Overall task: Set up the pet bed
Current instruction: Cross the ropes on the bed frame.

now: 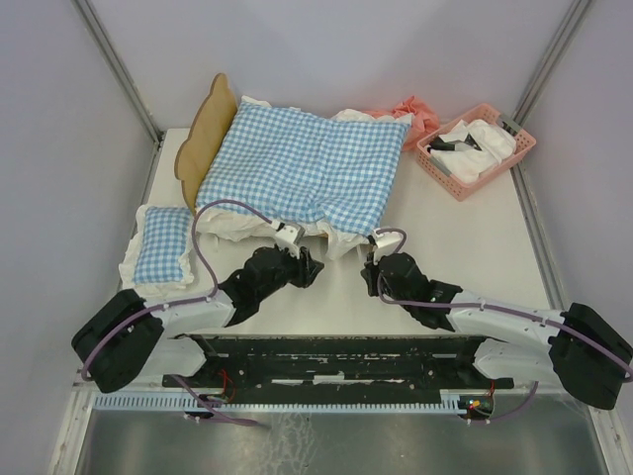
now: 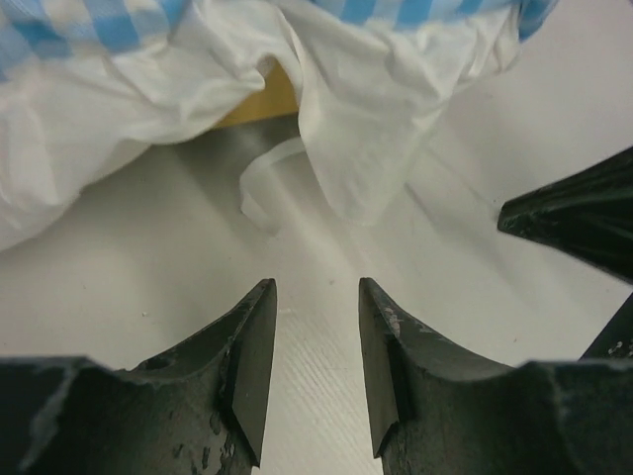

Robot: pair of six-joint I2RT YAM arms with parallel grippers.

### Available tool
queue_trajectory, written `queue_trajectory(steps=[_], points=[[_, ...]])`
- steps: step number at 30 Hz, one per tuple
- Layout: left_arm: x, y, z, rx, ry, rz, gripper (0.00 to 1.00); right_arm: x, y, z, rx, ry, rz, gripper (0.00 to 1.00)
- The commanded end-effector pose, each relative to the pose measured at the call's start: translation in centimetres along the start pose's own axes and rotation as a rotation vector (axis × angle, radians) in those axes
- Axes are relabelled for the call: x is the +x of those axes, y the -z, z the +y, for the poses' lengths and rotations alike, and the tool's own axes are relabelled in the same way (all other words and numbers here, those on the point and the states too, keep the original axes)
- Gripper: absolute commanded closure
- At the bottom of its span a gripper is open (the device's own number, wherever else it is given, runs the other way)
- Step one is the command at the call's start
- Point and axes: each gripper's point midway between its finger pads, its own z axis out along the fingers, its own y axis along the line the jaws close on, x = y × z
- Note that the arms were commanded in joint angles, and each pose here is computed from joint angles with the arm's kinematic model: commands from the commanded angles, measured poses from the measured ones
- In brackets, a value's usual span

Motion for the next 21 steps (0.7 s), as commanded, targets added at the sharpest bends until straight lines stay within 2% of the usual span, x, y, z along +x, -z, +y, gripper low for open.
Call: queue_trajectory(steps=[1,7,14,17,20,21], points=[[-1.2,-1.2,-0.3,0.016,-0.111,-0.133,0.54,-1.4,0.5,0.4,-0.012,-0.018,-0.047,0.98],[0.0,-3.8,0.4,-0.02,-0.117,-0.142,0.52,-1.2,0.3,0.3,-0.007,-0.026,-0.05,0.98],[2.4,-7.1,1.5,-0.069,-0.105,-0.096,0.5,-0.7,-0.1,0.4,-0.015,-0.028,-0.037,0.98],[3.2,-8.3,2.3,-0.122,-0.056,-0.08,0.5,-0.7,-0.2,0.6,-0.018,-0.028,-0.038,0.98],[4.1,-8.8,3.4,-0.186,-0.034,-0.054,0.52,-0.8,-0.3,0.6,-0.018,-0.027,-0.04,0.98],[4.4,-8.8,3.6,-0.201,-0.033,-0.044,0.56,-0.9,-0.3,0.6,-0.018,-0.026,-0.041,0.98]])
